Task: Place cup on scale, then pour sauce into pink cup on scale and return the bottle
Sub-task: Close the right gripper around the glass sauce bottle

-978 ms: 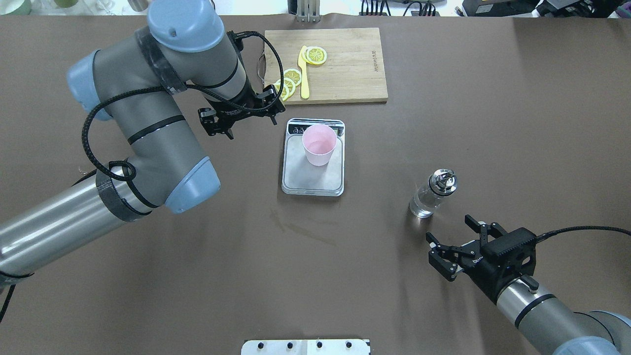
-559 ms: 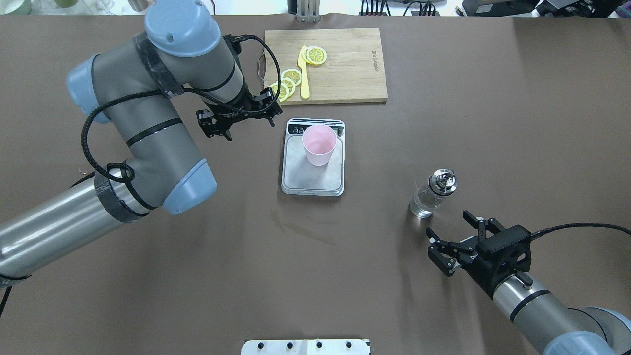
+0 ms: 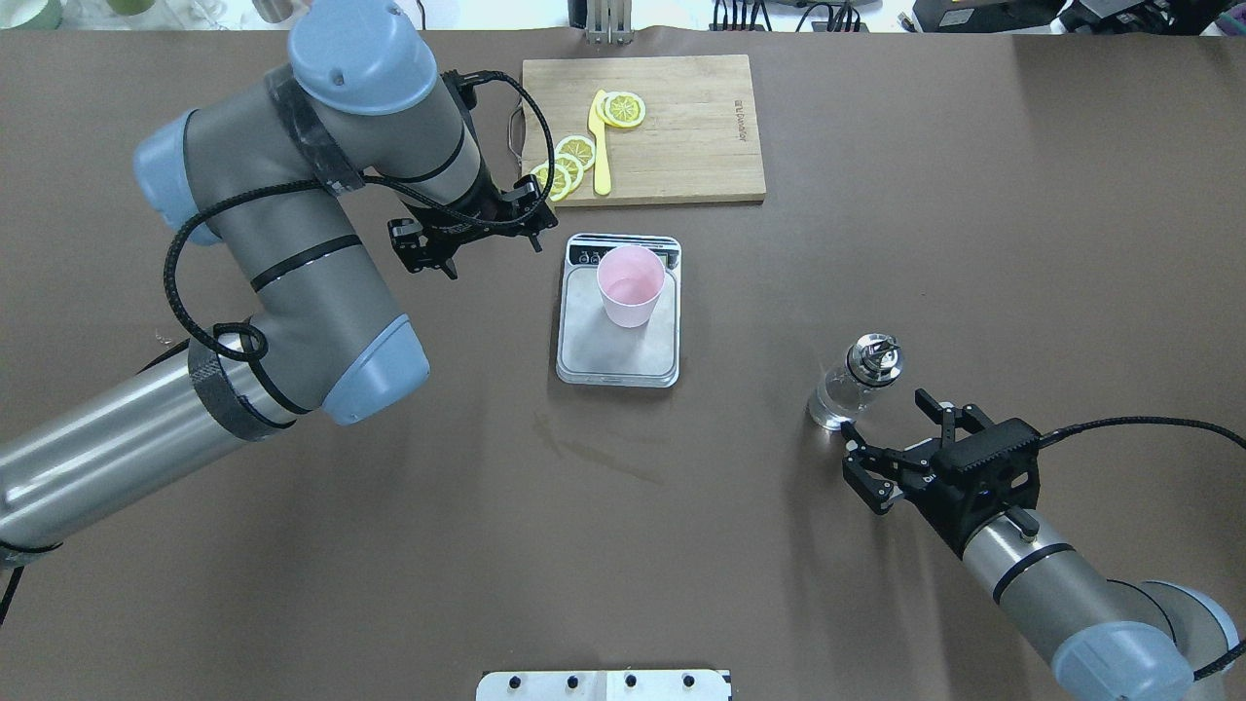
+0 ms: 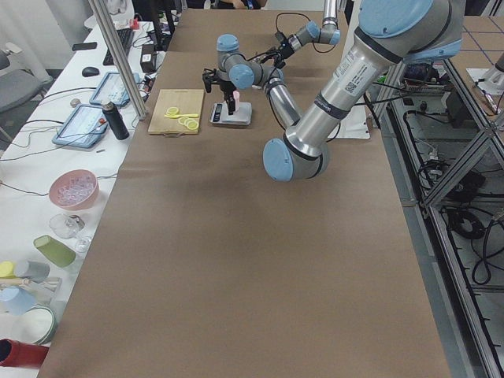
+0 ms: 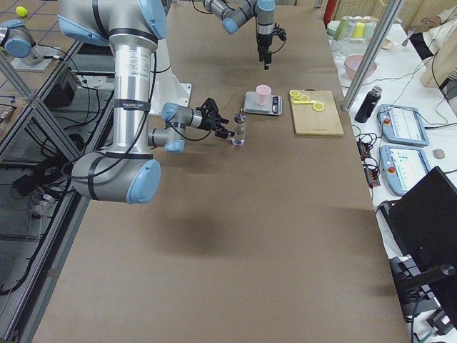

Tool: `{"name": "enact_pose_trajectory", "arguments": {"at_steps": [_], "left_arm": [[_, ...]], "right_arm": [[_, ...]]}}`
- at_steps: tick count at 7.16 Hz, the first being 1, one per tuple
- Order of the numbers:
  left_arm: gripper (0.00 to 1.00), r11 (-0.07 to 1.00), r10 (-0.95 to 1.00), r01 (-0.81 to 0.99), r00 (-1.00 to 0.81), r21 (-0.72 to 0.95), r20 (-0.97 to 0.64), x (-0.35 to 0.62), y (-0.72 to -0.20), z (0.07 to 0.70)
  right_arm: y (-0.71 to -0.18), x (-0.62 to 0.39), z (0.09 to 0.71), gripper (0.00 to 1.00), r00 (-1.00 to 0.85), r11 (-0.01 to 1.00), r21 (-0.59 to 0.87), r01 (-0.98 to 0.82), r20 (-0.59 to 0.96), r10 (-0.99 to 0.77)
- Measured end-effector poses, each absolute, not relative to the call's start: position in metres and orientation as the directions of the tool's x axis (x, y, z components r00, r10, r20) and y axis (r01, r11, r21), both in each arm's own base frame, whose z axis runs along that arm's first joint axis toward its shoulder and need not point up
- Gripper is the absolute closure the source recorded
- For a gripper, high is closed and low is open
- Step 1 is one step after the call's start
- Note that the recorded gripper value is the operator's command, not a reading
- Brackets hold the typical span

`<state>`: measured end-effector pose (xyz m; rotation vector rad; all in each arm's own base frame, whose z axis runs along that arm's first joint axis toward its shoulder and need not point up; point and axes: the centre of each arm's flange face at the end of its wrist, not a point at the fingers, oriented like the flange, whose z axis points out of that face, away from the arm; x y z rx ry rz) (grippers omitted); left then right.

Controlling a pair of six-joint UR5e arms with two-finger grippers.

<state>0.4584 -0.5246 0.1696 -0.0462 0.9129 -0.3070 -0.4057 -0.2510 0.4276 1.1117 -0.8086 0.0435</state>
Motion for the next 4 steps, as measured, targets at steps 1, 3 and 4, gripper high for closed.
{"name": "enact_pose_trajectory", "arguments": {"at_steps": [1,3,4], "left_arm": [[0.01,0.955,-0.281,0.242,0.571,-0.169,-0.771,0.4584,-0.5247,0.1696],[0.01,0.955,-0.282,0.243,0.571,-0.169,-0.771,0.4578,-0.5252,0.1697],[0.01,0.955,-0.282,0.243,0.571,-0.169,-0.771,0.4578,-0.5252,0.1697]], "right_arm": [[-0.2569,-0.4065,0.4263,0.07,0.723,0.467,0.777,-0.422,0.600,-0.344],[-0.2643,-0.4079,0.4266,0.07,0.725,0.464,0.775,-0.429,0.602,-0.334],[-0.2661,-0.4115,0.4255,0.07,0.724,0.463,0.773,-0.432,0.604,-0.334]]}}
